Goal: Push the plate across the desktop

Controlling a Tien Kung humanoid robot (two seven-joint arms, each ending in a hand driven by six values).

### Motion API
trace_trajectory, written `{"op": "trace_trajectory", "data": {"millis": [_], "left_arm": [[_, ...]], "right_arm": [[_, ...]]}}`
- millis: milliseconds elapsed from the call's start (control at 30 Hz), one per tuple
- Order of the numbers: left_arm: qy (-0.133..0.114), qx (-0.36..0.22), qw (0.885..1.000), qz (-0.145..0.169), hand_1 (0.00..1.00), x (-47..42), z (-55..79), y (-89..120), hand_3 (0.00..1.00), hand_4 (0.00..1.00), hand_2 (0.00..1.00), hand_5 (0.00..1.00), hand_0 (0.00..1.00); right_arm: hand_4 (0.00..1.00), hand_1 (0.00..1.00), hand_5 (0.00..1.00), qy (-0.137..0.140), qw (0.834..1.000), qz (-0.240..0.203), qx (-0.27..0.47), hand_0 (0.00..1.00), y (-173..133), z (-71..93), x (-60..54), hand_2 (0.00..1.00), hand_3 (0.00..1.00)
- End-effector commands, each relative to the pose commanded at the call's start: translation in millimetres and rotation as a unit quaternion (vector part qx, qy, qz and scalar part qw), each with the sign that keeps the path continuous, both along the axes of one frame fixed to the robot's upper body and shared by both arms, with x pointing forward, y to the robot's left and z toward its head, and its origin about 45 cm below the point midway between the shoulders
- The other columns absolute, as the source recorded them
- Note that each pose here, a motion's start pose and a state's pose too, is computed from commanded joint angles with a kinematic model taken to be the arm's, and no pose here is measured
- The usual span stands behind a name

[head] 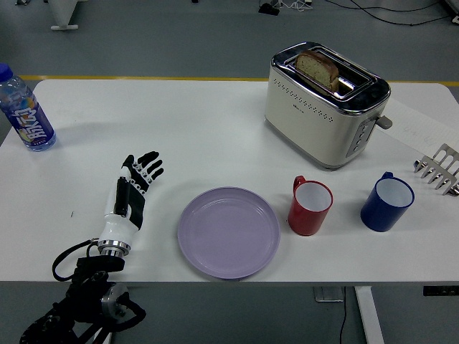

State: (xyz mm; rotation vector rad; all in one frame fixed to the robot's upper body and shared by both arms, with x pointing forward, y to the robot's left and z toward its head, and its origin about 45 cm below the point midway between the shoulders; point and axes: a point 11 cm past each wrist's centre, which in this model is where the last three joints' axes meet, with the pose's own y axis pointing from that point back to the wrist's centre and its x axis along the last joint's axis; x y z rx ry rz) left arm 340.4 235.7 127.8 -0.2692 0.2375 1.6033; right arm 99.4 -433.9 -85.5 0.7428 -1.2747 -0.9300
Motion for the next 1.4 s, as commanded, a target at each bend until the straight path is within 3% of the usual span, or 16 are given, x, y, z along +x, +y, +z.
{"op": "trace_trajectory", "data": {"millis": [133, 400, 567, 667, 933, 1167, 1400], "left_arm": [[0.004, -0.003, 0.999, 0.039, 0.759, 5.6, 6.2, 29, 0.638, 0.507, 0.762, 0.998, 0.736], [0.010, 0.035, 0.997, 0.069, 0.738, 11.0, 24.6, 92, 0.631, 0.510, 0.743, 0.998, 0.709], [0.003, 0.043, 0.995, 0.096, 0.727, 9.0, 39.4, 127, 0.623, 0.510, 0.728, 0.998, 0.695], [0.003, 0.046, 0.994, 0.101, 0.715, 7.3, 42.9, 137, 0.611, 0.512, 0.705, 0.998, 0.685], [-0.007, 0.047, 0.989, 0.138, 0.713, -6.9, 57.2, 178, 0.608, 0.512, 0.704, 0.998, 0.680], [0.004, 0.025, 0.993, 0.113, 0.712, -15.8, 63.8, 184, 0.614, 0.520, 0.703, 0.998, 0.674], [0.018, 0.018, 0.997, 0.066, 0.711, -16.0, 71.4, 179, 0.623, 0.523, 0.702, 0.998, 0.677]], "right_arm": [[0.317, 0.553, 0.301, -0.001, 1.000, -0.001, 0.000, 0.567, 0, -0.1, -0.3, 0.684, 0.601], [0.317, 0.553, 0.301, -0.004, 1.000, -0.004, 0.000, 0.567, 0, 0.1, 1.1, 0.684, 0.601], [0.318, 0.553, 0.300, -0.004, 1.000, -0.006, 0.001, 0.567, 1, 0.0, 1.3, 0.684, 0.601], [0.317, 0.553, 0.300, -0.004, 1.000, -0.006, 0.001, 0.567, 1, 0.0, 1.5, 0.684, 0.601], [0.317, 0.553, 0.300, -0.006, 1.000, -0.007, 0.000, 0.567, 1, 0.1, 2.2, 0.684, 0.601], [0.318, 0.553, 0.300, -0.006, 1.000, -0.008, 0.001, 0.567, 1, -0.1, 2.0, 0.684, 0.601], [0.318, 0.553, 0.300, -0.005, 1.000, -0.008, 0.001, 0.567, 2, -0.2, 1.7, 0.684, 0.601]]}}
